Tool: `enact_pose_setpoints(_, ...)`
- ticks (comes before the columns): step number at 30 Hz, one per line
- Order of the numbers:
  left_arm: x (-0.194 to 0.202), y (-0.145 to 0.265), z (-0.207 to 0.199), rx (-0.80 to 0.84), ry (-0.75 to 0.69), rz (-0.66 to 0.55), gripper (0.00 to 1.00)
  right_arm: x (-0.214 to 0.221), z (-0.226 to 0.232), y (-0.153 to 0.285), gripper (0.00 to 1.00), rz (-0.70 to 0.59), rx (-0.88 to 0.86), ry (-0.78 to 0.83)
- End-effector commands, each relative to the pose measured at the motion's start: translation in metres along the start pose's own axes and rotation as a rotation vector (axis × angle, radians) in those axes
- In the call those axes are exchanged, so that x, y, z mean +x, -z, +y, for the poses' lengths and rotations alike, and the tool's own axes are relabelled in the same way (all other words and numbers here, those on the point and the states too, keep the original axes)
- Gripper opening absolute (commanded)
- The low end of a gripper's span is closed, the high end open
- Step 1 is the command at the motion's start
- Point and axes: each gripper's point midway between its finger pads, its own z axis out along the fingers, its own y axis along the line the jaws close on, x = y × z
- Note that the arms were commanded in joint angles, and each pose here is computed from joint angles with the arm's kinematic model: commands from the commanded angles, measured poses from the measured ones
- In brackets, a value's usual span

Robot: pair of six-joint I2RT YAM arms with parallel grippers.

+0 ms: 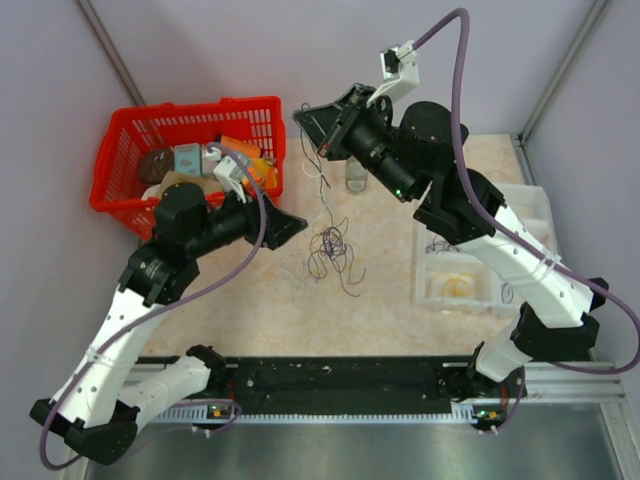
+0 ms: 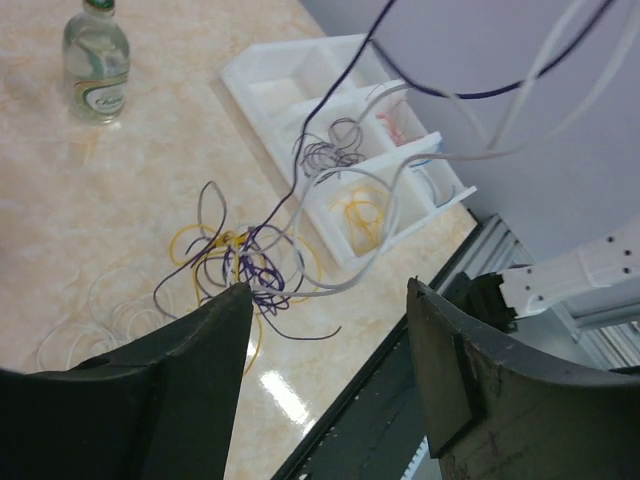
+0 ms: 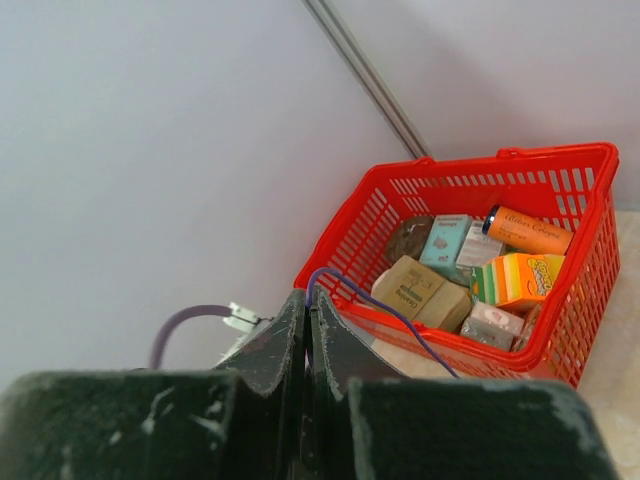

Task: Untangle the cables

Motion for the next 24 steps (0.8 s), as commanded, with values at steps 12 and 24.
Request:
enact_pose_setpoints(12, -0.006, -0.028, -0.056, 0.386, 0.052, 0.075, 0.61, -0.008, 0.013, 0.006, 0.0, -0.02, -0.038, -0.01)
enact_pose_setpoints(24, 0.042, -0.048, 0.034, -0.035, 0.083, 0.148, 0.04, -0.043, 0.011, 0.009, 0.0, -0.125, 0.003, 0.056)
